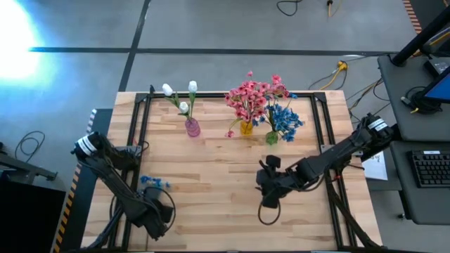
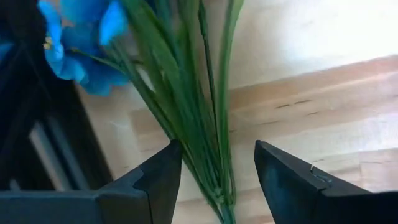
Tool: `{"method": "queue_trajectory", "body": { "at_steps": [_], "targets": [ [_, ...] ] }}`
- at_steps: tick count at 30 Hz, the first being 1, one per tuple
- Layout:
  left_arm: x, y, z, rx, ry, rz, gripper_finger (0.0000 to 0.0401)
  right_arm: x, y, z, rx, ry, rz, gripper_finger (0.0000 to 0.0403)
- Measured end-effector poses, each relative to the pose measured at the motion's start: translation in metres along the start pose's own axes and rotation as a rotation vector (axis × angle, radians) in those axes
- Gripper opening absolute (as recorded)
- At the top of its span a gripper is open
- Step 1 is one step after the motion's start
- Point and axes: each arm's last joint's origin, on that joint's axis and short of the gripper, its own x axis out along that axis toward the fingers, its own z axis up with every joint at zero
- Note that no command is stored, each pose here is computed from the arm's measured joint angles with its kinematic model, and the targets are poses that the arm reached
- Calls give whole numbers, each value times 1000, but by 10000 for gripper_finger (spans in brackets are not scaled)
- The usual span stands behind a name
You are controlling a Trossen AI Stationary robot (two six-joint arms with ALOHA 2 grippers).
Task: Sort flowers into vase by color
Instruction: Put the blue flowers into the green vase
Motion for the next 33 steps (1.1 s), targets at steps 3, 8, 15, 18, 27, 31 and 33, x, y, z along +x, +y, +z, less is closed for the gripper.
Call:
{"method": "queue_trajectory", "body": {
  "at_steps": [3,8,15,18,27,31,33],
  "targets": [
    [6,-3,-2,21,-3,4,179,-1,3,-2,-8,-1,6,203],
    [6,-5,-3,24,5,-15,137,-2,6,-3,-15,-2,14,203],
    [-1,-7,-6,59,27,-40,35,-3,6,-3,-15,-1,13,203],
    [-8,-11,-10,89,49,-66,6,-3,7,-4,-22,2,14,203],
    [-74,-16,-18,284,33,-357,1,-9,22,-16,-106,15,47,203],
    [-120,-18,-19,453,-109,-593,0,-16,35,-24,-140,10,80,203],
    [-142,-21,-18,540,-266,-703,0,-19,41,-28,-158,4,98,203]
  ]
}}
